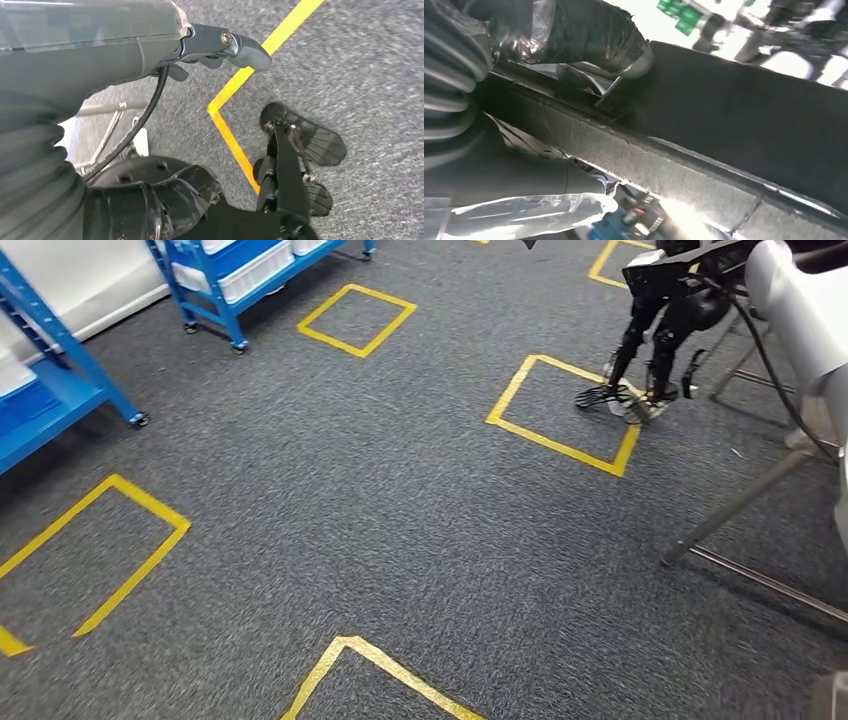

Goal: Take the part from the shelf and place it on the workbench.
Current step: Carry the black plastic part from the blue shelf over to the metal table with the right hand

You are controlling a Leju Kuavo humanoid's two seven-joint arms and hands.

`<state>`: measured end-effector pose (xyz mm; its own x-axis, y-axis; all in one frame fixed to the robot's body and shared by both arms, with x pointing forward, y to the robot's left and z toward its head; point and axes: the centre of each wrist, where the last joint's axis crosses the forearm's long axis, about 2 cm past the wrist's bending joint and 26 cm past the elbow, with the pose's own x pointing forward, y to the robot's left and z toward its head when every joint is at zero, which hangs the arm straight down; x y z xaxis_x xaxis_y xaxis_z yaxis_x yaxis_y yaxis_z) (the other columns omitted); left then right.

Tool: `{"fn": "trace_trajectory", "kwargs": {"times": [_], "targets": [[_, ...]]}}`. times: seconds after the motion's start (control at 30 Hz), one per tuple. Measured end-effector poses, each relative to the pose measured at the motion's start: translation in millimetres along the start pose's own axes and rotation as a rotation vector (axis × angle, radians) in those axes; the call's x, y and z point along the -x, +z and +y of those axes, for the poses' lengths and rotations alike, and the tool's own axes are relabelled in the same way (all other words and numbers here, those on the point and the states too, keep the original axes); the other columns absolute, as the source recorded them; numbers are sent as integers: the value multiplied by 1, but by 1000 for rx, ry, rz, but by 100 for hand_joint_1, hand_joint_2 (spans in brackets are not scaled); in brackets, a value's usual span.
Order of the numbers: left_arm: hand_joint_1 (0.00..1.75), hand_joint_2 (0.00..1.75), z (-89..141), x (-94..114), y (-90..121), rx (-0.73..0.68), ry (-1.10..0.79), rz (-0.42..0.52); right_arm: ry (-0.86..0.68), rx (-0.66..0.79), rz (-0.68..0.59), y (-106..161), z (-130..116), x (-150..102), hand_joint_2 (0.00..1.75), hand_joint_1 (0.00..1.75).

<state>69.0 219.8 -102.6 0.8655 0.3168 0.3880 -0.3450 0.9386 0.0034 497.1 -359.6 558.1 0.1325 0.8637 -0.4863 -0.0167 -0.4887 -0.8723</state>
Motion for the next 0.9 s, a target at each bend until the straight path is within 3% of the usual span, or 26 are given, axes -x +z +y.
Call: {"fn": "trace_trajectory", "kwargs": {"times": [0.33, 0.9], "targets": [[0, 175, 0, -1, 0, 3, -14, -13, 18, -34, 46, 4, 10, 38, 175, 175], [0, 175, 1, 2, 0, 15, -25, -8, -12, -43, 80, 12, 29, 80, 175, 175]]}}
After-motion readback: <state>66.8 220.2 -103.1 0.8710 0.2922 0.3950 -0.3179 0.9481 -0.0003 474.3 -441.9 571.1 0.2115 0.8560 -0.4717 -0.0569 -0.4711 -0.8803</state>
